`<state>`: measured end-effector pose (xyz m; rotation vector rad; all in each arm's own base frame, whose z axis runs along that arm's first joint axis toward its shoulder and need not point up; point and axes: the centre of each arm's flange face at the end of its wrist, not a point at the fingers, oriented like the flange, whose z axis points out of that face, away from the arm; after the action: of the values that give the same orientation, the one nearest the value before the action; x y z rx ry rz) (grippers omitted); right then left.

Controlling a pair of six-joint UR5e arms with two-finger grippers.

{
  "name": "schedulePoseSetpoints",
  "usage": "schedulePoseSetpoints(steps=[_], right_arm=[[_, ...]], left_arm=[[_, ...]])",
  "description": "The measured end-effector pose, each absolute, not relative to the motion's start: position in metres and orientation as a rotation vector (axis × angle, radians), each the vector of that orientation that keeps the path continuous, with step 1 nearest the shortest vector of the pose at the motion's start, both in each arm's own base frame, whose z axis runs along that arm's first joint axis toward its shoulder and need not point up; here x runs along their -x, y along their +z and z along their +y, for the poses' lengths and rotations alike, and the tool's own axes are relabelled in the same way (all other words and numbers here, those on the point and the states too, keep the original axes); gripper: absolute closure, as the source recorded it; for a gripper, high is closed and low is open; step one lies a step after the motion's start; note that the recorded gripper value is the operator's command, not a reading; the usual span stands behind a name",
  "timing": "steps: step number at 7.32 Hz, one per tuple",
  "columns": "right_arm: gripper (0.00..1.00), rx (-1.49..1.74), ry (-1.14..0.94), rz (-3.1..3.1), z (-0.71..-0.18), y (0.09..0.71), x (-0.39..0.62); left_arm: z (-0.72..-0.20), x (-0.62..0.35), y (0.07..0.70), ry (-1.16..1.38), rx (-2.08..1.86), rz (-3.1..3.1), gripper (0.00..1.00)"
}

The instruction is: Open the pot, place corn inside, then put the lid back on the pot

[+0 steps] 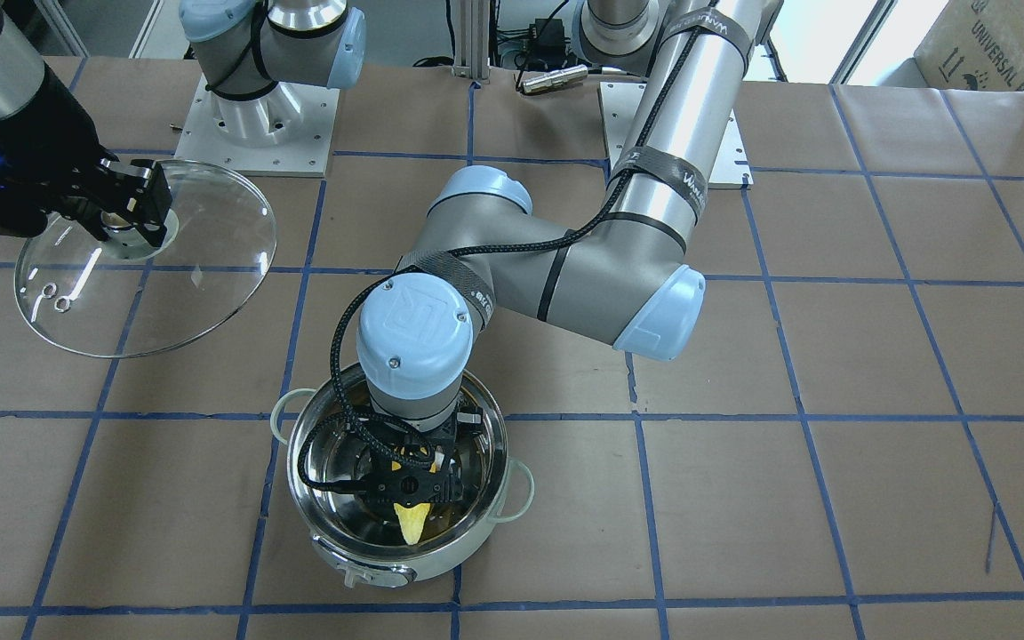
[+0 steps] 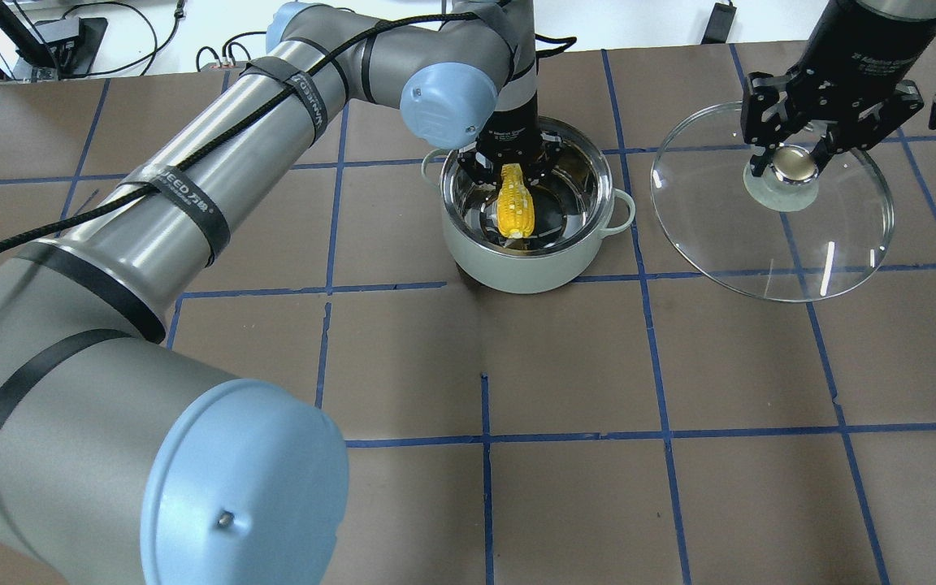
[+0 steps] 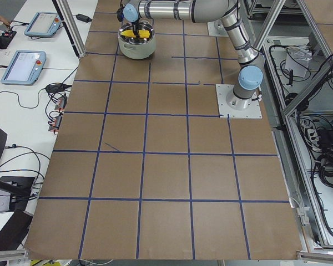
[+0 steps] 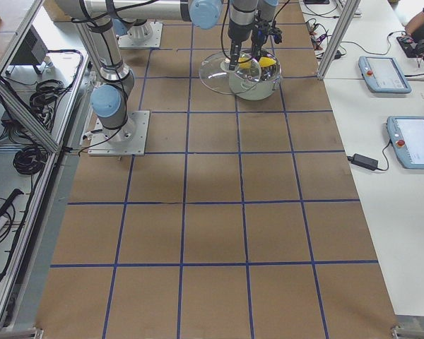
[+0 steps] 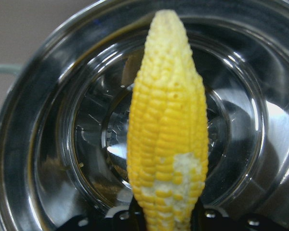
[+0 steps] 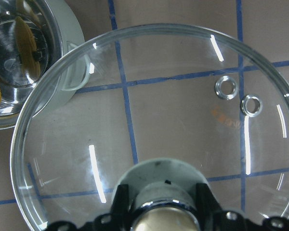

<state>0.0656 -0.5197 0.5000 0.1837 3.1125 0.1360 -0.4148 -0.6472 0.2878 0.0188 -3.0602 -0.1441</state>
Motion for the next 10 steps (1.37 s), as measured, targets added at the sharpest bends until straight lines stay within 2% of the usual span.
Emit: schedulePoseSetpoints(steps=[3, 6, 8, 10], right_arm=[[0.60, -0.177, 0.136, 3.112, -0.519, 0.500, -0.067], [0.60, -0.162, 0.077, 3.120, -0.518, 0.517, -0.082], [0.60, -0.149, 0.058, 3.115, -0.527, 0.510, -0.129], [0.60, -0.095, 0.028, 3.114, -0.553, 0.483, -0.201]], left_arm=[[-0.647, 0.412, 0.301, -0.124, -0.021, -3.058, 0.00], [-0.649, 0.356, 0.370, -0.068, -0.064, -3.042, 0.00], [-0.631, 0.292, 0.419, -0.093, -0.017, -3.059, 0.00], [-0.588, 0.217, 0.458, -0.078, 0.071, -3.121, 0.00]])
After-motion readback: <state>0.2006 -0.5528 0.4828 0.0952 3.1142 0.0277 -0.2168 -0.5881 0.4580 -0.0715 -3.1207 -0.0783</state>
